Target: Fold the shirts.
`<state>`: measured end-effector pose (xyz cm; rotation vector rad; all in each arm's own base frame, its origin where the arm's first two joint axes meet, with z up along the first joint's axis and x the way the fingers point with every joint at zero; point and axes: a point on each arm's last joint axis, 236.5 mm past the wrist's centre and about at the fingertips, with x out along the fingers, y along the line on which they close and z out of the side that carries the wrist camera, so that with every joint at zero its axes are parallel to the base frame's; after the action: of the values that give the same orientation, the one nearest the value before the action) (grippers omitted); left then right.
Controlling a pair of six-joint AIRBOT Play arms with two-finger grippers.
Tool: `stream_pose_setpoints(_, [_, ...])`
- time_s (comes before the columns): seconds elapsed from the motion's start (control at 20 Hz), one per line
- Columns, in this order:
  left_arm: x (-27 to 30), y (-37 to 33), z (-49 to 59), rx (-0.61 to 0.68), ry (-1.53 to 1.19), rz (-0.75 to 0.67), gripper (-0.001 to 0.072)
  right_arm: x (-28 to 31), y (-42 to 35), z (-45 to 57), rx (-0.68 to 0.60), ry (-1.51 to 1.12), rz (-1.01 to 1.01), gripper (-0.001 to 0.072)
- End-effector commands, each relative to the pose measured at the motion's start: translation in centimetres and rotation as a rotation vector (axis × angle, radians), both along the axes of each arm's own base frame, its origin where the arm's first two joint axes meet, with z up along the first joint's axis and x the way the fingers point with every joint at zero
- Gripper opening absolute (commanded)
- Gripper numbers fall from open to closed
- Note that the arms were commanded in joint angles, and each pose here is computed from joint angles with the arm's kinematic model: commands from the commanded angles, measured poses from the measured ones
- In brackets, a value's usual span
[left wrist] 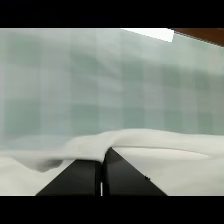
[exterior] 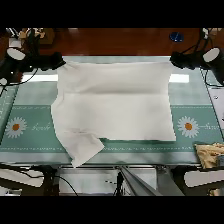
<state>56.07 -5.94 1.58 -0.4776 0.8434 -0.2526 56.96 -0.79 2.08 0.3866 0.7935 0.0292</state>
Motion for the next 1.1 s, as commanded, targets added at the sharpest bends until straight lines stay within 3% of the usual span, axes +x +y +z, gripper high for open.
stream_pose_setpoints(0.0, [1.8,0.6,-2.7,-0.02,-0.004,0.069,0.002,1.2,0.0,-2.7,0.044,0.004,-0.04,0.0024])
stream_pose_setpoints(0.2, [0.9,-0.4,-4.1,-0.069,0.06,0.039,0.0021,-0.6,1.4,-4.7,0.088,0.115,0.005,0.0024])
stream_pose_setpoints(0.55, [-7.0,-0.4,-0.1,-0.185,0.3,-0.234,0.0019,-6.7,0.8,-0.5,-0.035,0.243,0.135,0.0024])
stream_pose_setpoints(0.75, [-10.4,1.7,-3.3,-0.129,0.508,-0.209,0.002,-9.2,1.1,-2.1,-0.04,0.368,0.168,0.0024])
stream_pose_setpoints(1.05, [-11.0,-0.4,-6.1,-0.134,0.572,-0.242,0.0021,-9.9,1.8,-6.5,-0.003,0.484,0.159,0.0025])
